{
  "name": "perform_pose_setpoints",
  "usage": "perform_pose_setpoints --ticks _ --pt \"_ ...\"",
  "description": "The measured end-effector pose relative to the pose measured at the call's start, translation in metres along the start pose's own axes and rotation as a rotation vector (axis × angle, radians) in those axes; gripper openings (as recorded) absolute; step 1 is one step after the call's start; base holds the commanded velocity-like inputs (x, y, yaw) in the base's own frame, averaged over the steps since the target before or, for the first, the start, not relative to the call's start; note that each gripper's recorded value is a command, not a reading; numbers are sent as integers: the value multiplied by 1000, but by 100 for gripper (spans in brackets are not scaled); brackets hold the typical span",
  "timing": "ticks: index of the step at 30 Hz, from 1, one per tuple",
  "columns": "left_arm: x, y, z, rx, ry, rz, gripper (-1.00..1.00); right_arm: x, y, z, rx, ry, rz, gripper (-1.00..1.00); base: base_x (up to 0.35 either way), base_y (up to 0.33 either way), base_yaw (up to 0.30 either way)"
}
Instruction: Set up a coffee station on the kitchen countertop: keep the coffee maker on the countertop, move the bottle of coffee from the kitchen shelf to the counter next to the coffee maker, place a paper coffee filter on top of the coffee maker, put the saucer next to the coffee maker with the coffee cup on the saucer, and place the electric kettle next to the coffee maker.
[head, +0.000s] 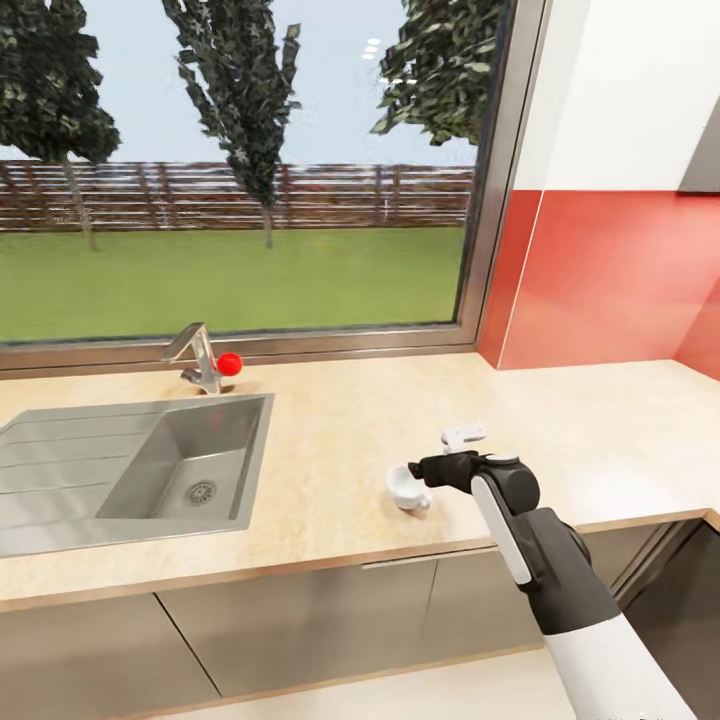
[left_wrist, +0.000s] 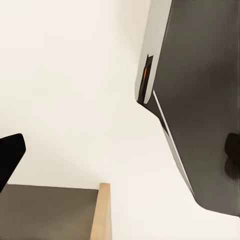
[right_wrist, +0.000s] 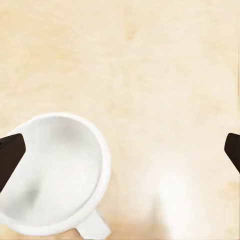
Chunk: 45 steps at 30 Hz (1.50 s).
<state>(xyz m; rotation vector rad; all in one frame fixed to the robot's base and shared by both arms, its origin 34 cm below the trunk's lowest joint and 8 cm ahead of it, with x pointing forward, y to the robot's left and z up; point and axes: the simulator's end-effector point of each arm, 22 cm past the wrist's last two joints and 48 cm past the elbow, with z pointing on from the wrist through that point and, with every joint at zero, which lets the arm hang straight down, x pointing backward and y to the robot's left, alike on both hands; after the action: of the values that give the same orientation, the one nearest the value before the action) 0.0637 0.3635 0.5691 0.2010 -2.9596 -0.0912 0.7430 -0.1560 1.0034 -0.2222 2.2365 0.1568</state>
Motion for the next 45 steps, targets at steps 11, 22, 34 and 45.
perform_pose_setpoints --ticks 11,22,34,45 --pt "0 -1 0 0 0 0 100 8 -1 5 2 24 2 100 22 -5 0" --pt "0 -1 0 0 -1 0 100 19 -3 11 5 52 5 100 79 0 0" --pt "0 1 0 -1 -1 0 100 41 -5 22 8 109 12 100 1 0 0" --pt "0 1 0 -1 -1 -1 100 50 -6 26 9 134 15 100 0 55 0"
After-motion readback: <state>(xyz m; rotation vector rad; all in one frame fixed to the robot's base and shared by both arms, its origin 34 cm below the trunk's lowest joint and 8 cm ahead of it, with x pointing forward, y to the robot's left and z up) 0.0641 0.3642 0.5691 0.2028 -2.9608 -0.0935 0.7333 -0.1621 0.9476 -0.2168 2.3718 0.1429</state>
